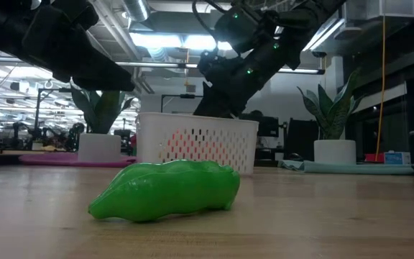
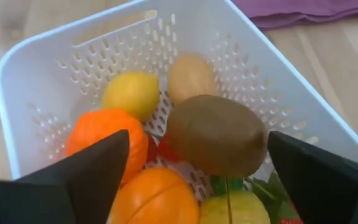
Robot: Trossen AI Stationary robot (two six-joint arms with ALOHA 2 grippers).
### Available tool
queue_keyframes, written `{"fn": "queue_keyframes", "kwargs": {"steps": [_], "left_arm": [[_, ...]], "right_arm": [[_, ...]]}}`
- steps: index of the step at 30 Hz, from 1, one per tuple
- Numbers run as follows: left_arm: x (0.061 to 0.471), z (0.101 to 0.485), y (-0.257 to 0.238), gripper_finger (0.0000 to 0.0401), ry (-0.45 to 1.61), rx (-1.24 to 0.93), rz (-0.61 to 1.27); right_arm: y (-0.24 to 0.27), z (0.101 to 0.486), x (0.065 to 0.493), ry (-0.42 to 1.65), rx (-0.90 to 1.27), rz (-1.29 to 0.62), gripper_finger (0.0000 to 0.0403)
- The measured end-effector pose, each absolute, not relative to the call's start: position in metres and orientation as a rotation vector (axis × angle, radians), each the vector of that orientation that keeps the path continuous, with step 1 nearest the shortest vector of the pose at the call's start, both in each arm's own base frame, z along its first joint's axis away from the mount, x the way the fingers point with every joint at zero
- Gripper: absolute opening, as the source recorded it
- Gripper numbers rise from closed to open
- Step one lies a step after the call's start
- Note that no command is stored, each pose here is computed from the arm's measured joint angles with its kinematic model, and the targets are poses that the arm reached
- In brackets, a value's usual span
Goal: Pick and placing Produce into tupperware
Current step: Put the red strawberry into the white bin
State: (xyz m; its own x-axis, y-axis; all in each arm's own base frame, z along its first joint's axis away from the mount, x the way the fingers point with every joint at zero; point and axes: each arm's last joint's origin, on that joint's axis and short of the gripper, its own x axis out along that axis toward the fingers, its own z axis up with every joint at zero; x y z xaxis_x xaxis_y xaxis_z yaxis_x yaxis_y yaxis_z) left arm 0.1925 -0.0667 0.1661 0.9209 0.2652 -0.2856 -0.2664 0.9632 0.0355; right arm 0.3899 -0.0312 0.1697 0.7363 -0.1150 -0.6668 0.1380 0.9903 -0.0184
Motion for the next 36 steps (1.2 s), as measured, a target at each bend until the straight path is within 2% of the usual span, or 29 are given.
{"fn": "queue_keyframes", "kwargs": {"steps": [5, 17, 21, 29, 36], "left_arm": [[0.192, 0.166, -0.067, 0.0308, 0.293, -0.004, 0.273], [0.187, 0.166, -0.08, 0.0308, 0.294, 0.024, 0.201], [0.18, 0.167, -0.094, 0.0308, 0.29, 0.048, 0.12], [0.166, 0.167, -0.118, 0.0308, 0.285, 0.051, -0.014], [0.155, 0.166, -0.135, 0.0308, 0.335, -0.179, -0.193]], "right_arm": [[-0.031, 0.175, 0.388, 0.723, 0.021, -0.134, 0.0388], [0.001, 0.226, 0.359, 0.608, -0.064, -0.063, 0.039], [0.015, 0.227, 0.338, 0.518, -0.101, -0.106, 0.0391], [0.041, 0.211, 0.296, 0.347, -0.086, -0.022, 0.0391], [0.048, 0.194, 0.281, 0.305, -0.083, 0.008, 0.0391]]}}
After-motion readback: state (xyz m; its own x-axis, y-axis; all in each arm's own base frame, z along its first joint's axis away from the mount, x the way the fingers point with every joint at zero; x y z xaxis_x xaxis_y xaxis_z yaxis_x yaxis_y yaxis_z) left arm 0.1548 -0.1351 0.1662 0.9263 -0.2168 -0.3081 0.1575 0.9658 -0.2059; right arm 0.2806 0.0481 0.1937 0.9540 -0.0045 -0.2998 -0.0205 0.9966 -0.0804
